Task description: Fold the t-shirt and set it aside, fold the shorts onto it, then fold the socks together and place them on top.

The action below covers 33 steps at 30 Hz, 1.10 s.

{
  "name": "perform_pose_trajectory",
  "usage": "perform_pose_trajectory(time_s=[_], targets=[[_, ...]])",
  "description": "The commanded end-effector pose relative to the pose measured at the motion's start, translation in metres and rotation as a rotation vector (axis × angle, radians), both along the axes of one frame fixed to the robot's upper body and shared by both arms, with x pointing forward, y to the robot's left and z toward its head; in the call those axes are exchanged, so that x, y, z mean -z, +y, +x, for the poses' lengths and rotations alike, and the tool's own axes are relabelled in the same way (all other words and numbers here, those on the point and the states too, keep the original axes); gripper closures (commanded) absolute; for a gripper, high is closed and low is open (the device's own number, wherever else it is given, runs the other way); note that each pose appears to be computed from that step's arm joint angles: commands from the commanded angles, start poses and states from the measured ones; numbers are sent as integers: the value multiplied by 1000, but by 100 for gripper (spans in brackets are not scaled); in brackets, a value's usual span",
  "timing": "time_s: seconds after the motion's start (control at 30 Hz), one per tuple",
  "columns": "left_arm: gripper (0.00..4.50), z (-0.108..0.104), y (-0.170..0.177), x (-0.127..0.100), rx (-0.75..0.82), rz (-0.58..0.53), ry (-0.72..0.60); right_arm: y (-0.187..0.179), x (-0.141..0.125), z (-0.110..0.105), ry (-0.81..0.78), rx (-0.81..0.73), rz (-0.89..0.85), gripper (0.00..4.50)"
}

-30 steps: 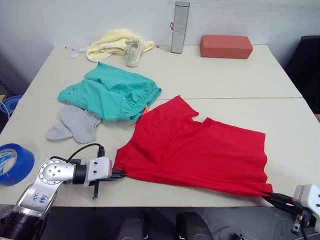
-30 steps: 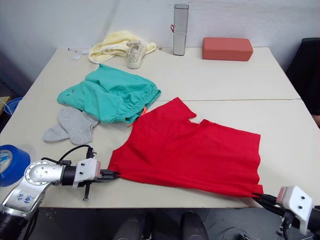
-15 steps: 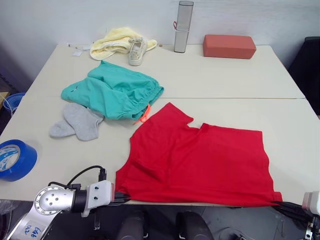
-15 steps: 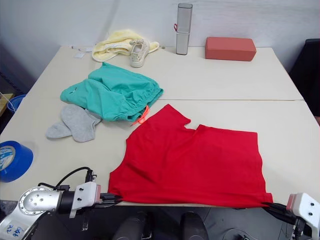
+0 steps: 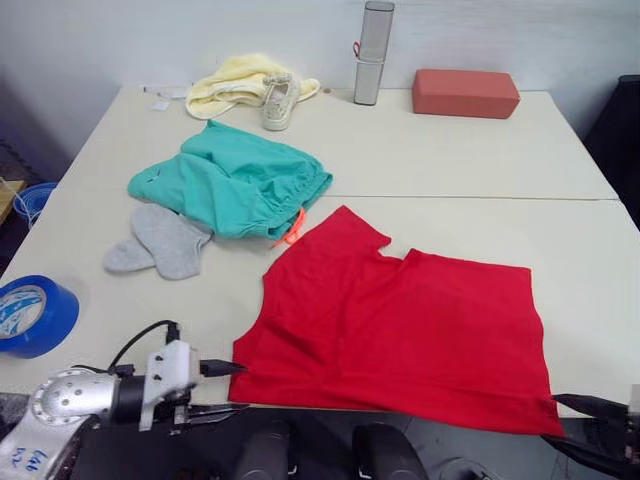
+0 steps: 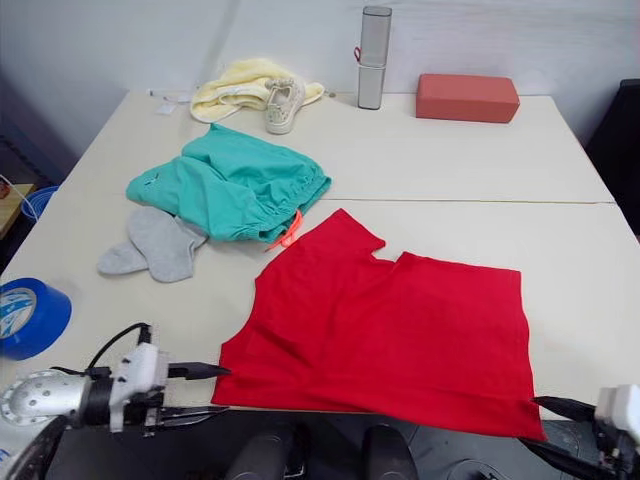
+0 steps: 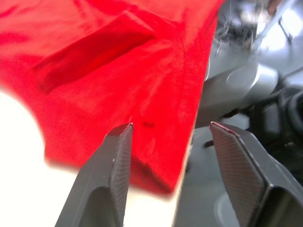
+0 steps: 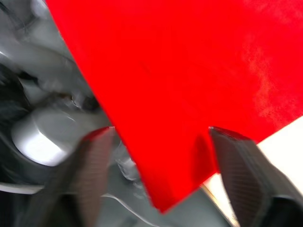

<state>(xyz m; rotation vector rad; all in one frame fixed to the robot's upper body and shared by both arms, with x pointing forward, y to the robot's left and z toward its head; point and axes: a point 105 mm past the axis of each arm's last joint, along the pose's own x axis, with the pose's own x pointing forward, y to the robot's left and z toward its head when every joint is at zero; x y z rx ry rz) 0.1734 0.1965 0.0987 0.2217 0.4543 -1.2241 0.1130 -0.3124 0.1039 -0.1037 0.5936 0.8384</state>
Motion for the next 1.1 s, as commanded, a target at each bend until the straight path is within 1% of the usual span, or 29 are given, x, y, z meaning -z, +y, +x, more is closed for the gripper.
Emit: perform_pose_trajectory(time_s=[0.03,0.1,0.17,0.2,0.23,0.27,0.37,0.43,0.5,0.57,0.67,0.73,0.83,0.97,1.1], targets=[[140,8,4,-22,-55,-79,38,4,-17,7,-41,16,56,0],[76,21,6,-32,-114,-127,30,2,-21,15,-85,55,66,0],[13,42,8,-39,-178,-162,6,0,-24,29,-143,82,70,0],[3,53,7,-41,-202,-177,-3,-1,-26,38,-175,100,74,0],[3,66,5,-45,-232,-196,-19,-3,-29,50,-201,126,78,0],[3,74,2,-49,-245,-219,-15,-5,-30,59,-211,145,83,0],[3,94,-7,-57,-242,-216,-4,-8,-37,90,-280,195,79,0],[3,104,-12,-57,-235,-206,10,-8,-40,106,-306,215,86,0],[3,122,-22,-54,-196,-138,-4,-8,-39,127,-327,239,69,0],[3,136,-33,-56,-155,-106,-28,-8,-37,143,-341,250,40,0],[3,164,-59,-66,-119,-127,-77,-13,-37,164,-347,287,16,0],[3,180,-73,-67,-114,-139,-87,-15,-37,176,-357,301,4,0],[3,202,-88,-64,-133,-124,-111,-16,-41,188,-366,306,2,0],[3,227,-99,-58,-171,-113,-145,-18,-40,196,-348,295,-16,0],[3,242,-110,-54,-188,-121,-153,-26,-35,203,-307,307,-43,0]])
